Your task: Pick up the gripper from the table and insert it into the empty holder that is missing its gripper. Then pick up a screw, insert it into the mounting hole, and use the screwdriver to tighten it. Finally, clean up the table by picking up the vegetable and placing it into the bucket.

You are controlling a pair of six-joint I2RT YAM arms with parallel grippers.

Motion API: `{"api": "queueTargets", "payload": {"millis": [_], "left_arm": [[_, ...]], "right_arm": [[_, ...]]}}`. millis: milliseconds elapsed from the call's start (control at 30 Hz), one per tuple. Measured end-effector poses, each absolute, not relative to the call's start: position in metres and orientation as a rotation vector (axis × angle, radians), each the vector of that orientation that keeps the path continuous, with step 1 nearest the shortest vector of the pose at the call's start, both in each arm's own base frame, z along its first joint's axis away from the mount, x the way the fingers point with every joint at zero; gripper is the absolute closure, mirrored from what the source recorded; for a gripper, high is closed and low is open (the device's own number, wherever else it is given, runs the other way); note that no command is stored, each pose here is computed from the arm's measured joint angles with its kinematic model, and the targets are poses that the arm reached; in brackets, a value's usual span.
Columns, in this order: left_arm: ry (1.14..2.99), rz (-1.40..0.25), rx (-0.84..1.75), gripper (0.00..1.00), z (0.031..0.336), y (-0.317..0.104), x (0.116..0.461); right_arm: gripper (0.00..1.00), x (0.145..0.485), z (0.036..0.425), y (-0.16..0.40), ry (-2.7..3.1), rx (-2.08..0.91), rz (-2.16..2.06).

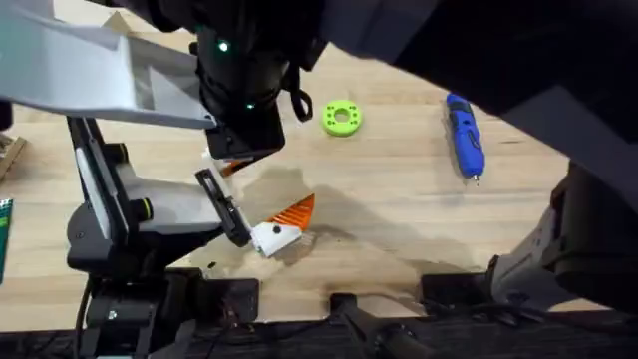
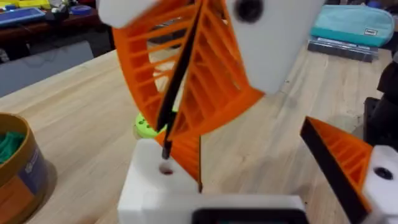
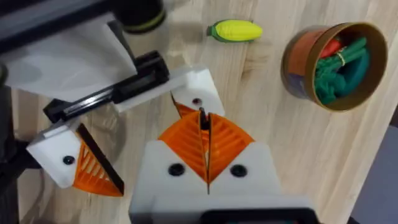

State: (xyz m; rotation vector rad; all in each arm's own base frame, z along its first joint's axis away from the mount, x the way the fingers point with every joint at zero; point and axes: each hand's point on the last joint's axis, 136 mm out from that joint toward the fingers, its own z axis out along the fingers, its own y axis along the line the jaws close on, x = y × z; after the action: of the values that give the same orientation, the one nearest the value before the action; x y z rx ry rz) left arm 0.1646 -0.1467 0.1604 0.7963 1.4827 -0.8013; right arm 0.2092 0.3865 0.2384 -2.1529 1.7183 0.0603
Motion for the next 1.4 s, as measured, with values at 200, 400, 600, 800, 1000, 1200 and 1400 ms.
{"api": "queueTargets", "payload": {"millis": [200, 400, 600, 800, 1000, 1200, 1400], "left_arm": [[1.483, -0.801, 0.796, 0.015, 0.1604, -0.1467, 0.1646], [1.483, -0.801, 0.796, 0.015, 0.1604, -0.1467, 0.1646], [1.482, -0.801, 0.796, 0.015, 0.1605, -0.1467, 0.1646], [1.483, -0.801, 0.796, 0.014, 0.1604, -0.1467, 0.1646], [1.483, -0.801, 0.796, 0.015, 0.1604, -0.1467, 0.1646], [1.483, -0.801, 0.796, 0.014, 0.1604, -0.1467, 0.1646], [1.483, -0.801, 0.796, 0.015, 0.1604, -0.1467, 0.1646]], "right_arm": [[0.994, 0.2088, 0.2385, 0.3868, 1.717, -2.153, 0.060], [0.994, 0.2059, 0.2387, 0.3885, 1.708, -2.159, 0.063], [0.994, 0.2043, 0.2386, 0.3894, 1.704, -2.163, 0.064], [0.994, 0.2045, 0.2385, 0.3897, 1.704, -2.162, 0.064], [0.994, 0.2050, 0.2389, 0.3907, 1.700, -2.158, 0.065], [0.994, 0.2049, 0.2389, 0.3906, 1.700, -2.159, 0.065], [0.994, 0.2047, 0.2387, 0.3901, 1.702, -2.160, 0.064]]}}
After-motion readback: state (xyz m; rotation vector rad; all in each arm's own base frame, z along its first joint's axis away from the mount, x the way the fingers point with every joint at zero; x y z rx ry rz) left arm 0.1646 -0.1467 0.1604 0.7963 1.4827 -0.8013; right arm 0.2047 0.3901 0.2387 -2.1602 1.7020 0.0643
